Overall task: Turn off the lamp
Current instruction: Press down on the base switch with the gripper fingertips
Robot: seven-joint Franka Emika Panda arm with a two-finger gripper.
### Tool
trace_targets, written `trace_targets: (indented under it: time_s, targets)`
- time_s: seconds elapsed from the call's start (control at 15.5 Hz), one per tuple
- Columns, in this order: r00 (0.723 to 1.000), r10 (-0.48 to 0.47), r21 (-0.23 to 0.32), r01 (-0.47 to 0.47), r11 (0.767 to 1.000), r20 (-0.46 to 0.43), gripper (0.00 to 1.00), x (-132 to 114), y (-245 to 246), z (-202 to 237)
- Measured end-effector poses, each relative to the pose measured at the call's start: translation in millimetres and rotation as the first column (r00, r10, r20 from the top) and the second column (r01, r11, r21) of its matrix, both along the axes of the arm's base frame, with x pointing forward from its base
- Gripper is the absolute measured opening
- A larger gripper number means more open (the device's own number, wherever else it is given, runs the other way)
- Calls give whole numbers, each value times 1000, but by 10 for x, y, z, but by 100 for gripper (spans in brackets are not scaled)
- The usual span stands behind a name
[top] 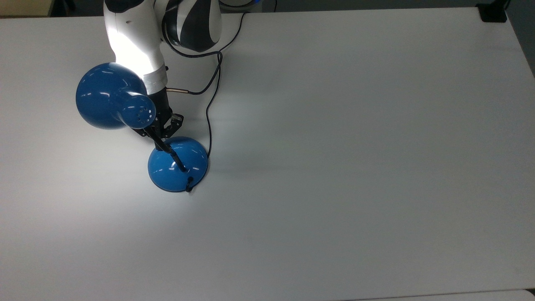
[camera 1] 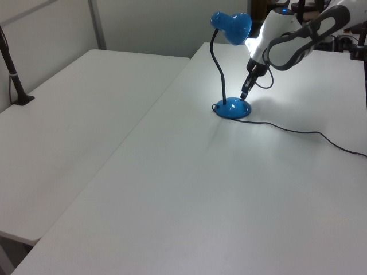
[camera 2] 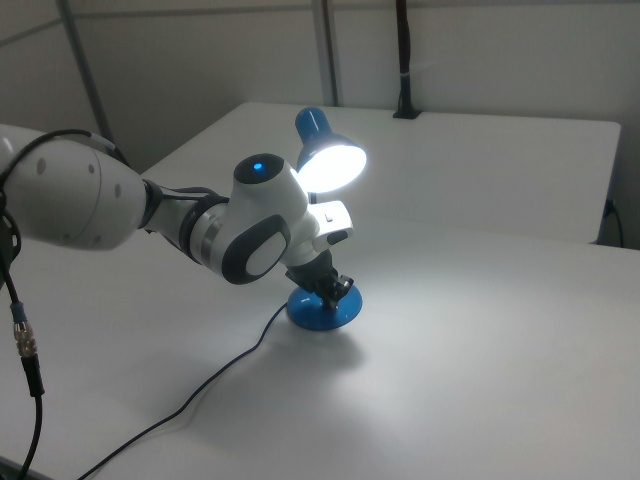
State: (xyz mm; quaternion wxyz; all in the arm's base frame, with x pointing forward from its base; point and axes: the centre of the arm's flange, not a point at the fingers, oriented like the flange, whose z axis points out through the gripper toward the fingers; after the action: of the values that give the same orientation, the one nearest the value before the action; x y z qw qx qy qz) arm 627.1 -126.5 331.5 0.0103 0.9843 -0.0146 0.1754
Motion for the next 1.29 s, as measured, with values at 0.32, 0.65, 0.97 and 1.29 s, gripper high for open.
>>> trace_targets:
  time_s: [0.32, 0.65, 0.97, 1.29]
  targets:
    - [1000, 1, 1, -1, 1000, -2, 0, -1, 10, -12]
    - [1000, 2, 1, -2, 1000, -2, 0, -1, 14, -13]
    - [1000, 7, 0, -7, 1000, -4, 0, 0, 36, -17]
    - [997, 19, 20, -17, 1000, -81, 0, -61, 69, -11]
